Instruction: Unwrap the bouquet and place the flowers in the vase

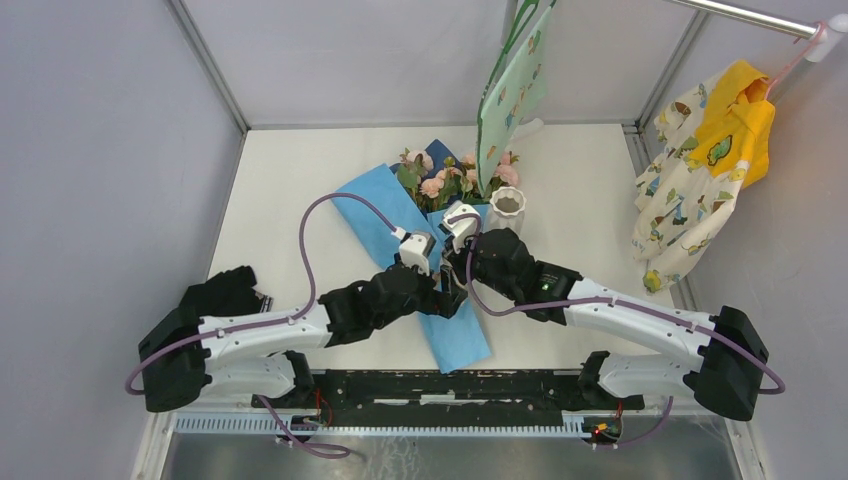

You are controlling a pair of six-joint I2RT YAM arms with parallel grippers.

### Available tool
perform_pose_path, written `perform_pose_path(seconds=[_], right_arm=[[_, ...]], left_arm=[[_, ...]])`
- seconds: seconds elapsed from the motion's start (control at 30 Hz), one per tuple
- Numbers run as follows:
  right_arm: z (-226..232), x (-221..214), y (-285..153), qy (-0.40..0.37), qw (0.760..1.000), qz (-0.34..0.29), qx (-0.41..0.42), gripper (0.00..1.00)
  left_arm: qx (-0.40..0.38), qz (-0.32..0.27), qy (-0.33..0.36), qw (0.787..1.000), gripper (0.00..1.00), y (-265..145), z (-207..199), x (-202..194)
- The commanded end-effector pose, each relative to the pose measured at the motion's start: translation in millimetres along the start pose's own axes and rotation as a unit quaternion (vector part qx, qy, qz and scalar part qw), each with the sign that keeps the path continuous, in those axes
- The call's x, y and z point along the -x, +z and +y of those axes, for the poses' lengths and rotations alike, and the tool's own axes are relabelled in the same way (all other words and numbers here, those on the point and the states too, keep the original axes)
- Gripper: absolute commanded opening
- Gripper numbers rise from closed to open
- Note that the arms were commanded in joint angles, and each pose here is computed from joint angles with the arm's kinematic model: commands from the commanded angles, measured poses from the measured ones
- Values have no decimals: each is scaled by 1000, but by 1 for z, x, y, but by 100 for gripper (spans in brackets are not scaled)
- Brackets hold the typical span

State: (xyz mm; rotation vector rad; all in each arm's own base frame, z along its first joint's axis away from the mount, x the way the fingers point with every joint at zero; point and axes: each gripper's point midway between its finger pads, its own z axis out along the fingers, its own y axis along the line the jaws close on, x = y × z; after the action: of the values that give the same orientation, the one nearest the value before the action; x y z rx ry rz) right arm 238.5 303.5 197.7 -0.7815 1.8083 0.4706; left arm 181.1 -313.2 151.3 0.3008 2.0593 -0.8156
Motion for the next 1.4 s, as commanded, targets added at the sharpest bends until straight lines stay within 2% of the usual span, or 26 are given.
perform_pose_path(seconds=[0.0,0.33,0.6,1.03,1.23,1.37], right_arm=[[3,37,-7,18,998,-55,11,0],[8,34,-9,20,998,-57,26,0],[8,29,-6,18,998,-52,27,0],[10,35,-11,23,997,-61,34,0],[14,34,-11,30,997,-62,45,0],[16,33,-12,32,996,-61,48,0]], left_arm=[[-32,-31,-25,999,88,9,-25,23],[-40,-32,-33,998,80,11,-32,26],[-47,-19,-66,997,80,-20,-35,22],[-41,7,-45,998,79,6,-37,2],[-26,-6,-37,999,70,8,-32,7],[-8,-17,-29,999,55,8,-27,13]])
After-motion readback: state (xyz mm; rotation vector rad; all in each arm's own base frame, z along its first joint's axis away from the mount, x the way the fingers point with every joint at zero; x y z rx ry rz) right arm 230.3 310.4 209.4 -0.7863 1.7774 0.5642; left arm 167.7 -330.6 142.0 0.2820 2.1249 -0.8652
